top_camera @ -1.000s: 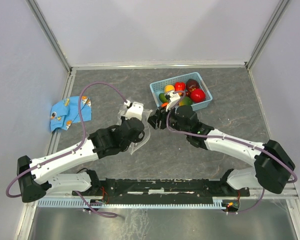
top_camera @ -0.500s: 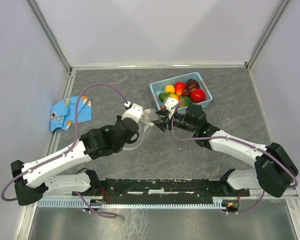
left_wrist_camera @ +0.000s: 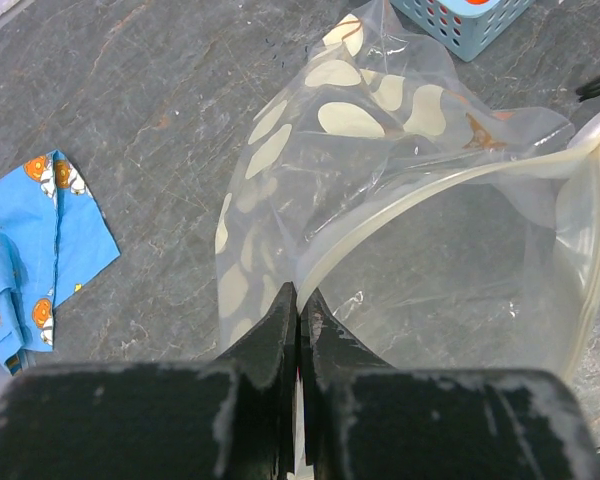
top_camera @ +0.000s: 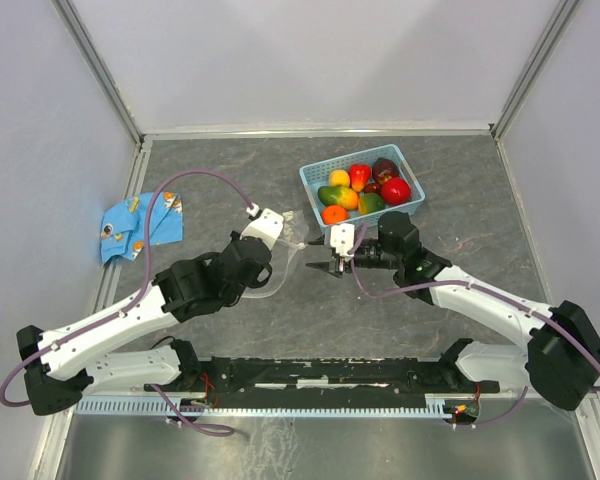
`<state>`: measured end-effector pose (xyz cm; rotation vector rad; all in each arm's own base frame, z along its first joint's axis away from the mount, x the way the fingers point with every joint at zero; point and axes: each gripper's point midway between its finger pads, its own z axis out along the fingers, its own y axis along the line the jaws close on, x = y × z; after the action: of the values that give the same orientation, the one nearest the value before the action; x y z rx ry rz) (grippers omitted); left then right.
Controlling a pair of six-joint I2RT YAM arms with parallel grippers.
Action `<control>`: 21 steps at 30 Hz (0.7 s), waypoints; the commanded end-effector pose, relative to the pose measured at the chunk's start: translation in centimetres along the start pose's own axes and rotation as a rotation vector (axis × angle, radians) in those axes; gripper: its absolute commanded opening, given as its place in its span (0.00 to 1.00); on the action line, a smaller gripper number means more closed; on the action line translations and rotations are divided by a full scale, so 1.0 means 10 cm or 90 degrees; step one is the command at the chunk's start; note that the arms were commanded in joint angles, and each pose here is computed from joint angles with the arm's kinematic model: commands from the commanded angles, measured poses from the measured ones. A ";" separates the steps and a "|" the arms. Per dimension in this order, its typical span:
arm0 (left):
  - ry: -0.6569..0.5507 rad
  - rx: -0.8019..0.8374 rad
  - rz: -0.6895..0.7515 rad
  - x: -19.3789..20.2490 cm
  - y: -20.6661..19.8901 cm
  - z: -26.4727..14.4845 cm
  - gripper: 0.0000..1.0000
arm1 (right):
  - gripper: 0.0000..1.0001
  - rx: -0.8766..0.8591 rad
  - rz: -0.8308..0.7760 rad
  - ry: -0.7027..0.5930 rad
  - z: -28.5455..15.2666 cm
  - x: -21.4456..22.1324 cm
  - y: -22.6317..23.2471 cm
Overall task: Place the food in the zip-top bag and seal the zipper
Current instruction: Adjust the zipper on the food storage bag.
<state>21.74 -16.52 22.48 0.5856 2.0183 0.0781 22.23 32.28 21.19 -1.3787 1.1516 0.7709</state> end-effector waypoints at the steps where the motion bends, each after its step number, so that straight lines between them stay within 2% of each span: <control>1: -0.020 0.016 0.012 -0.07 -0.04 0.02 0.03 | 0.51 0.013 -0.069 -0.072 -0.04 -0.39 -0.08; 5: -0.022 0.019 0.010 -0.07 -0.04 0.02 0.03 | 0.49 0.025 -0.077 -0.067 -0.03 -0.39 -0.15; 14: -0.023 0.019 0.008 -0.07 -0.04 0.02 0.03 | 0.45 -0.029 -0.067 -0.069 0.04 -0.38 -0.05; 21: -0.023 0.021 0.008 -0.08 -0.04 0.01 0.03 | 0.34 -0.033 -0.071 -0.063 0.08 -0.38 -0.09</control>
<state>21.57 -16.67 21.74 0.6147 2.0299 0.0712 21.75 32.97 22.08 -1.4232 1.0627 0.7916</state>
